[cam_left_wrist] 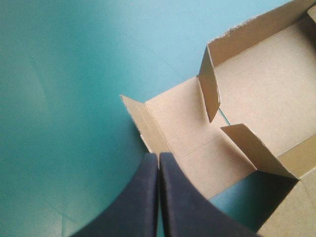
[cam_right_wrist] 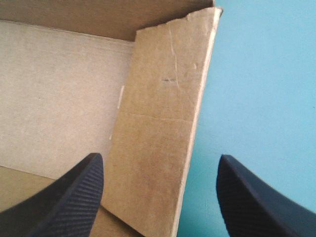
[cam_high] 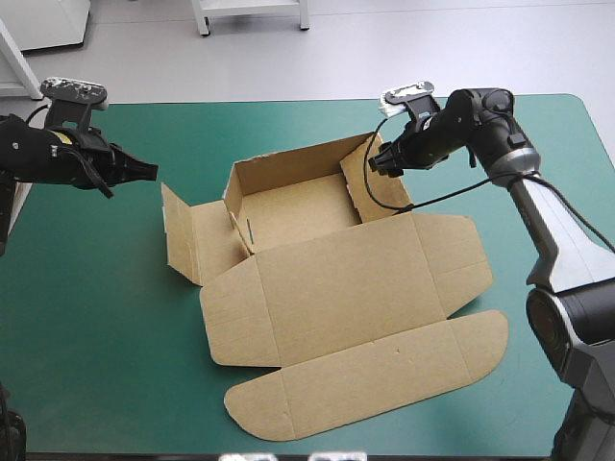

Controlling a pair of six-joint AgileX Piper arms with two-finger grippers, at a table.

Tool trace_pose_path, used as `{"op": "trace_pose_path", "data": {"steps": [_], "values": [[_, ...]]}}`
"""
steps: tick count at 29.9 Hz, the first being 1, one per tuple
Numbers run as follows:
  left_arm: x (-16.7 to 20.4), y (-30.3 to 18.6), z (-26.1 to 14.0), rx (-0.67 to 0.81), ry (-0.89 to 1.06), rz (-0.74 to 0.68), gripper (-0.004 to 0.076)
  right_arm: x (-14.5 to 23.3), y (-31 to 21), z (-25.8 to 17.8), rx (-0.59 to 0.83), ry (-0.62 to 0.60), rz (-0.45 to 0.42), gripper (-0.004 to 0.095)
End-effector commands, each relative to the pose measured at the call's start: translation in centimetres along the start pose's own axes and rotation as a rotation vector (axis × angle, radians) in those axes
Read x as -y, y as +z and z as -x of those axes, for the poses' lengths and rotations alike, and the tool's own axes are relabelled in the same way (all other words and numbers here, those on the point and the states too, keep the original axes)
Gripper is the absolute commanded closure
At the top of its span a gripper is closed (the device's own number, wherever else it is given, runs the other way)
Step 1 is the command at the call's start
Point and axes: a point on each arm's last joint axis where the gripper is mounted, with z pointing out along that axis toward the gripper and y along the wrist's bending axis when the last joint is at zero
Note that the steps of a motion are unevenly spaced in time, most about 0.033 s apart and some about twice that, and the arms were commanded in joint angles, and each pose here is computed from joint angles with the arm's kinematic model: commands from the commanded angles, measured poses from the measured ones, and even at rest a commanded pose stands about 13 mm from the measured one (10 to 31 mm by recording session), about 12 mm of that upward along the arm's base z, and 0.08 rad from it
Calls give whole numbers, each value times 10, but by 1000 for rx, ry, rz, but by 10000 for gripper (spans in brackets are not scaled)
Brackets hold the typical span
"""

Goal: Fold the box

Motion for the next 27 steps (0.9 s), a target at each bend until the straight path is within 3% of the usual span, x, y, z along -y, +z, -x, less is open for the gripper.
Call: {"op": "trace_pose_path", "data": {"steps": [1,5,10,13,21,27], "values": [[3,-21,7,106,2,6,731,-8,-50,16,109,-27,-4,287],[3,-21,7,100,2,4,731,-11,-60,17,90,-19,1,287],[3,-21,6,94,1,1,731,-3,-51,12,5,7,-69,287],[3,-21,6,93,1,1,731,-1,-39,11,-23,25,-67,287],[4,-21,5,83,1,-2,731,-22,-4,10,-102,-69,-119,296],[4,-21,5,76,1,-4,731,-25,18,8,-133,-65,-122,307]]}}
